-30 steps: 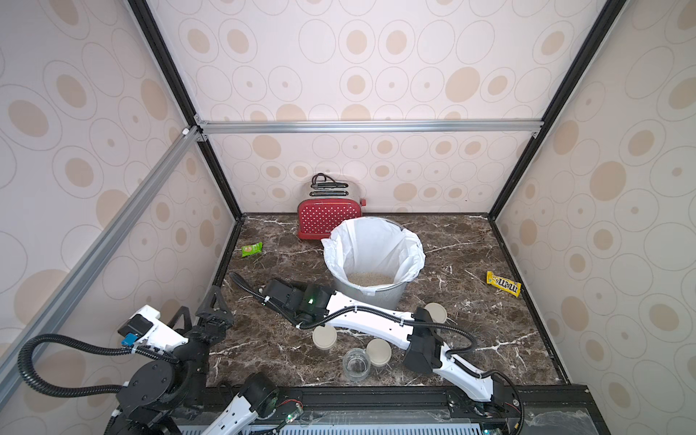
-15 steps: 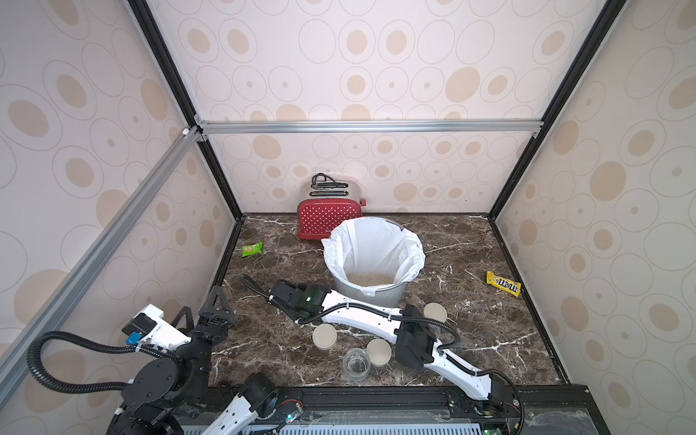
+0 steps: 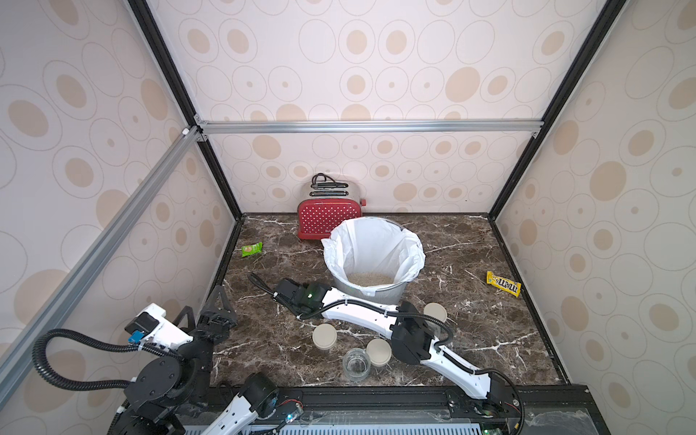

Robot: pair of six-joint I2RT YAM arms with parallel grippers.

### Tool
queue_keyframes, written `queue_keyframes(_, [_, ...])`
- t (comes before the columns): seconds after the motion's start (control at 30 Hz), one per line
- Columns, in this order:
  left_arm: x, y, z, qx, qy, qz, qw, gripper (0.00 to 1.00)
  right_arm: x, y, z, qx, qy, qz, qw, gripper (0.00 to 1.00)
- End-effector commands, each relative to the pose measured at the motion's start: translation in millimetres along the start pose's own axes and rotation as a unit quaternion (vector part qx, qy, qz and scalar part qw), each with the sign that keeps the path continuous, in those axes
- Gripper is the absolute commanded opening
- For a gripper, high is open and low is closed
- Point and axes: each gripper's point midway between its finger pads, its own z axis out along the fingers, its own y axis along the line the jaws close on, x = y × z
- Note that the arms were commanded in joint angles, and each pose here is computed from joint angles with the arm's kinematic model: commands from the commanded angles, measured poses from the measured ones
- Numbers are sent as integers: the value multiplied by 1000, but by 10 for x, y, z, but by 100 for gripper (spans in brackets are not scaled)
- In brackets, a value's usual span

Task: Empty moldy rice from jars
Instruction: Place the jar at the center of the board.

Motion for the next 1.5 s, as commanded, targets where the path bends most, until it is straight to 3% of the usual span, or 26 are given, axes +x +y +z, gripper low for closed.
queue_keyframes(0.0, [26,2,24,-10,2,0,1000,99,83,64,86,-8,15,-3,1000,0])
queue_keyframes(0.23, [63,-11,31,-6,9,-2,1000,99,127,102,136,-15,22,0,1000,5])
queue_keyframes(0.87, [65,-18,42,-8,8,-1,1000,99,135,9,159,-5,23,7,1000,30])
queue_keyframes(1.2, [48,6,28,-10,5,-2,1000,99,151,-21,168,-4,26,9,1000,32])
queue_keyframes(1.47, [65,-9,46,-12,7,1,1000,99,94,-95,84,-1,16,17,1000,39])
